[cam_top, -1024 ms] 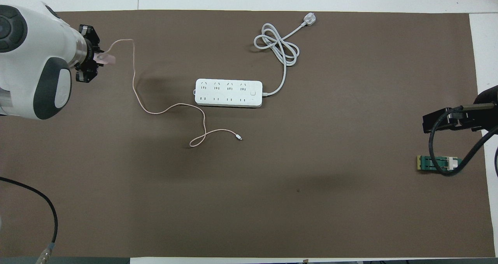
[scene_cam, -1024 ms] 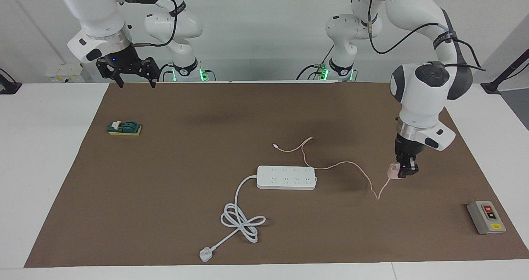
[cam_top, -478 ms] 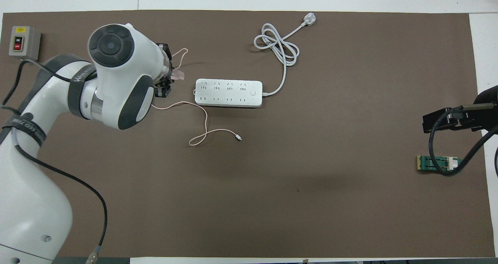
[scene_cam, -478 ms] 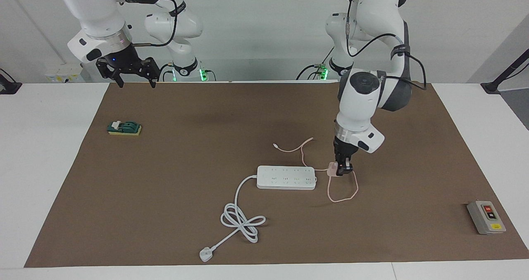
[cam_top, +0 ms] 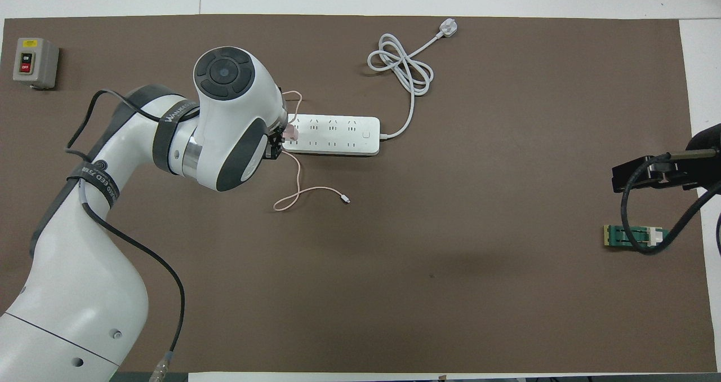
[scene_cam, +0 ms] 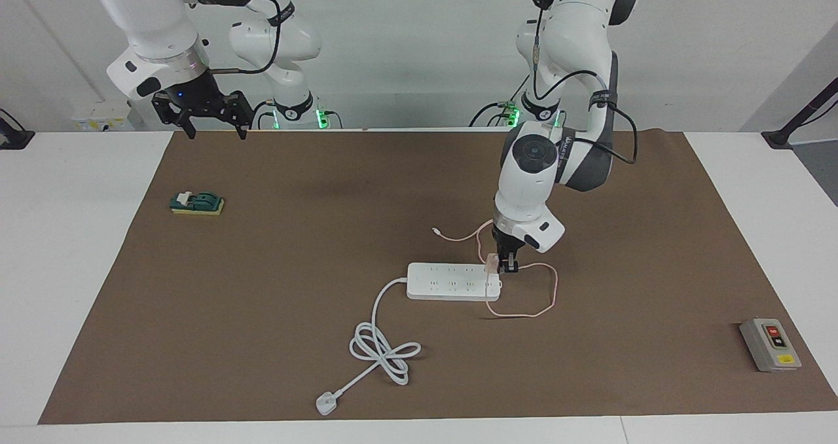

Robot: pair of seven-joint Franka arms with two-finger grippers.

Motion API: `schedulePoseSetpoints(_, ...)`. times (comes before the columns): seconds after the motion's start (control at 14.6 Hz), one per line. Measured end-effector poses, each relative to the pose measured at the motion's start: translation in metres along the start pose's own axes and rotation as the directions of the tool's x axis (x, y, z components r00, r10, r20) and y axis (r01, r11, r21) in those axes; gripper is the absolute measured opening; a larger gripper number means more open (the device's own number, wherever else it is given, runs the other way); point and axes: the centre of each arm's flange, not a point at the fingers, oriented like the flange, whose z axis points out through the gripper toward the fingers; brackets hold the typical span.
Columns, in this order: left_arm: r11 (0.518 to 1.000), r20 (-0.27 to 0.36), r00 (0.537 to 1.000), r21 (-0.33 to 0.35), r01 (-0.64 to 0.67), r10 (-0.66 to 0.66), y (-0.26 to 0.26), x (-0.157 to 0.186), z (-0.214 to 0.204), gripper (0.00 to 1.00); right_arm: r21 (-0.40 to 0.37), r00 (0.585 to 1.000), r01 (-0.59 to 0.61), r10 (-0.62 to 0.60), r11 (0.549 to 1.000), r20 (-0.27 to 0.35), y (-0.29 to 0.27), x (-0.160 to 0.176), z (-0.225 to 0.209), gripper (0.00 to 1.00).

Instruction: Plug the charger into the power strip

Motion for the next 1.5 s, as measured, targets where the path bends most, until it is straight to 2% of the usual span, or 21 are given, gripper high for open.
schedulePoseSetpoints(0.2,0.999,-0.016,1.000,0.041,-0.002,0.003,-0.007,-0.005,0.004,0.31,0.000,1.000,0.000,0.000,1.000,0.000,0.000,0.000,0.000,1.00)
schedulePoseSetpoints(0.41,0.999,-0.018,1.000,0.044,-0.017,0.018,-0.007,-0.003,0.005,0.31,0.000,1.000,0.000,0.000,1.000,0.000,0.000,0.000,0.000,1.00)
schedulePoseSetpoints(0.61,0.995,-0.015,0.996,0.044,-0.089,0.089,-0.006,-0.002,0.004,0.31,0.000,1.000,0.000,0.000,1.000,0.000,0.000,0.000,0.000,1.00)
schedulePoseSetpoints(0.89,0.991,-0.009,0.991,0.030,-0.133,0.133,-0.005,-0.004,0.003,0.31,0.000,1.000,0.000,0.000,1.000,0.000,0.000,0.000,0.000,1.00)
schedulePoseSetpoints(1.23,0.991,0.005,0.991,-0.011,-0.134,0.134,-0.004,-0.005,0.010,0.31,0.001,1.000,-0.007,0.007,1.000,0.000,0.004,0.000,0.000,1.00)
schedulePoseSetpoints(1.5,0.993,0.008,0.993,-0.018,-0.121,0.121,-0.005,-0.004,0.015,0.31,0.001,1.000,-0.007,0.007,1.000,0.007,0.004,-0.001,0.000,1.00)
